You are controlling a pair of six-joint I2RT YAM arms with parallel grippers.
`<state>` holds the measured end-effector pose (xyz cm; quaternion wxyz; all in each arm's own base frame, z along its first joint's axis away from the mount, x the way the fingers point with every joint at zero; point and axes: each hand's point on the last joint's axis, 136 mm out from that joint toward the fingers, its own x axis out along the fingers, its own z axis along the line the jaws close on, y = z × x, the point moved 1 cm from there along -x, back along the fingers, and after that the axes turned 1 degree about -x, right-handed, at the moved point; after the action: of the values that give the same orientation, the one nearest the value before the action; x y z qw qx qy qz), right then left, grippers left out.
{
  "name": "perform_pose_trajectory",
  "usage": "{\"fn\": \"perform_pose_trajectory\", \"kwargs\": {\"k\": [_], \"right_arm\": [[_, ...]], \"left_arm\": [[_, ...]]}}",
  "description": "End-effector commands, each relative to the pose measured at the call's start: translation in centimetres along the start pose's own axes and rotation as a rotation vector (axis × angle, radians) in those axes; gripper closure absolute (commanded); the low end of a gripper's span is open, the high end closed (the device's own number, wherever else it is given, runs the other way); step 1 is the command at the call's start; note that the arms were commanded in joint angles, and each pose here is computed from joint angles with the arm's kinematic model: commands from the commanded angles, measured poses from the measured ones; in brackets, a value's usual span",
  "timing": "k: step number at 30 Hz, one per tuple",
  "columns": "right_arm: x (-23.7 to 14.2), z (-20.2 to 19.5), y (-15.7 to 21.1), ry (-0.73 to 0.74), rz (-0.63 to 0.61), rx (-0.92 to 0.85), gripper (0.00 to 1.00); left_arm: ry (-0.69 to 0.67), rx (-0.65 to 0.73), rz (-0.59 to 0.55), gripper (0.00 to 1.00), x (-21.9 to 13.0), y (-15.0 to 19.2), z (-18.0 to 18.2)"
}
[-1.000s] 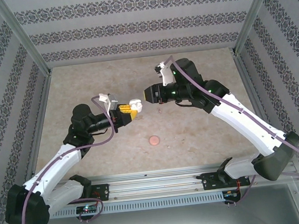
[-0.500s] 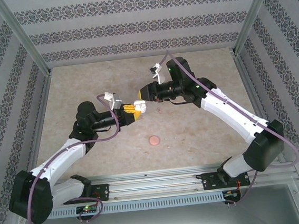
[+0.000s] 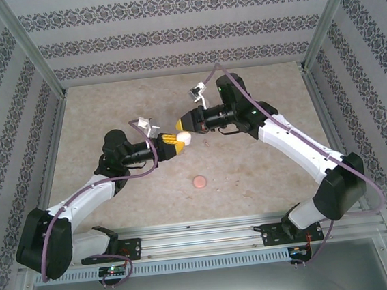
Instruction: Insert the wireless bluetooth earbuds into the charging case
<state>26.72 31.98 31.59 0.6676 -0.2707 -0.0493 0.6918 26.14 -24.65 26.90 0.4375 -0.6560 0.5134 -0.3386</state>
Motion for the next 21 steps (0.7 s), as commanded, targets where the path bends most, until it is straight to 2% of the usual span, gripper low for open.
{"fn": "perform_pose_trajectory", "kwargs": {"k": [1, 12, 16, 21], "right_arm": [[-1.2, 0.6, 1.7, 0.035, 0.031, -0.027, 0.84], [0.0, -3.3, 2.7, 0.151, 0.052, 0.007, 0.85], [-0.4, -3.3, 3.1, 0.203, 0.053, -0.018, 0.85], [-1.8, -2.9, 3.1, 0.277, 0.024, -0.066, 0.82]], "left_arm": [[-0.017, 0.026, -0.064, 1.0, -0.5, -1.6, 0.3], [-0.027, 0.008, -0.087, 1.0, -0.8, -2.1, 0.3], [-0.097, -0.047, -0.095, 1.0, -1.0, -1.9, 2.1], [-0.239, -0.091, -0.145, 1.0, -1.9, -3.8, 6.2]]}}
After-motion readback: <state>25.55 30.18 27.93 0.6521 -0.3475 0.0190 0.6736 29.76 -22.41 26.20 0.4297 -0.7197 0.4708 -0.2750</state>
